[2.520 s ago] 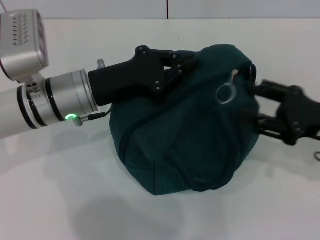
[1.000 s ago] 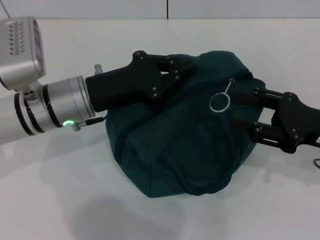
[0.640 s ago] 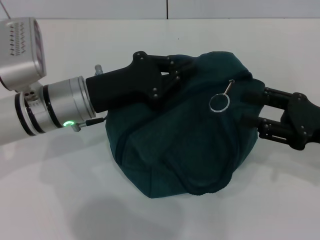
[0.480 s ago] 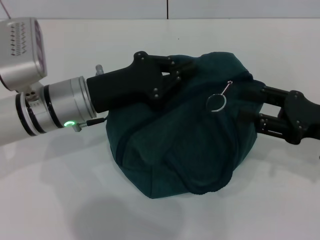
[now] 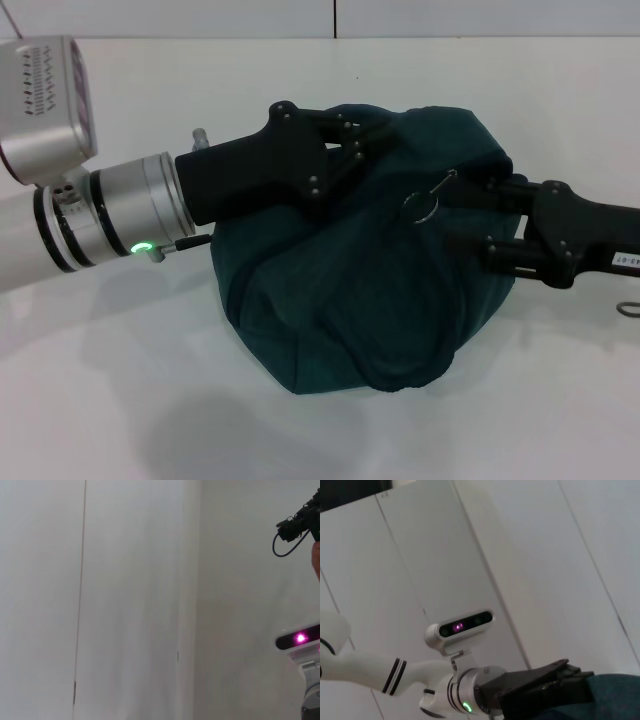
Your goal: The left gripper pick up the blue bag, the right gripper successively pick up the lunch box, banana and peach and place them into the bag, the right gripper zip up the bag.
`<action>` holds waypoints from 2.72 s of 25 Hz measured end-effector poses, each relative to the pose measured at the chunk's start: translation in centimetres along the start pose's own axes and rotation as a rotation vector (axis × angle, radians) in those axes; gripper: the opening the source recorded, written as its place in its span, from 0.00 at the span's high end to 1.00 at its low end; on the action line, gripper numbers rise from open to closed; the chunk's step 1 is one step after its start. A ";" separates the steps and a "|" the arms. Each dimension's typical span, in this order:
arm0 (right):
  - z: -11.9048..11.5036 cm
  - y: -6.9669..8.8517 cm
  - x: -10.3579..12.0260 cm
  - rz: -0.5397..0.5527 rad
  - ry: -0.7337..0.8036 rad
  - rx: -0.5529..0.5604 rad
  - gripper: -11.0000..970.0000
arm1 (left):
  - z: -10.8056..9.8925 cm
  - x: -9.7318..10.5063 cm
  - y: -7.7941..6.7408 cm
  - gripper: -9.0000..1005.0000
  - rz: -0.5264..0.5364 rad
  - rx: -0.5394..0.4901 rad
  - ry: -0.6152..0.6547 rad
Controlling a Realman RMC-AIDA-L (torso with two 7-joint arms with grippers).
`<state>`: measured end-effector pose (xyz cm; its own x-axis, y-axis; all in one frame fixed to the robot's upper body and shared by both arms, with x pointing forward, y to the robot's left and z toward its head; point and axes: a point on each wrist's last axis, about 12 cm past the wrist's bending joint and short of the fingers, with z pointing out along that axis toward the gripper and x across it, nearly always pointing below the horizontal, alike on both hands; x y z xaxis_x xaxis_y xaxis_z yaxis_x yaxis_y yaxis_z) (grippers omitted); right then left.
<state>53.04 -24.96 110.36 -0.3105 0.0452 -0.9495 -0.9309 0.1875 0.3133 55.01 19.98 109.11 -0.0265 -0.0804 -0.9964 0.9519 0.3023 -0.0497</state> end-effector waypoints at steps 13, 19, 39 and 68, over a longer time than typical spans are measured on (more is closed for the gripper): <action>0.0 -1.2 -0.7 0.036 0.008 0.096 0.35 | 0.0 0.0 0.0 0.95 0.004 -0.002 0.001; 1.0 -0.4 -1.1 0.020 0.011 -0.003 0.36 | 0.0 0.0 -0.1 0.95 0.026 0.000 -0.002; -0.6 0.3 -1.7 -0.022 0.048 -0.073 0.38 | 0.0 0.1 -0.1 0.95 0.023 -0.001 -0.001; -3.2 2.3 -1.8 -0.356 -0.024 -0.007 0.39 | 1.7 -0.9 1.8 0.95 -0.328 -0.024 0.045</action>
<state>50.81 -27.75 112.85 0.0385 0.0014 -0.9993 -0.9813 0.1889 -0.0375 57.26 18.94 110.09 -0.3447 -0.1352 -0.9289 0.8830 0.2892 -0.3698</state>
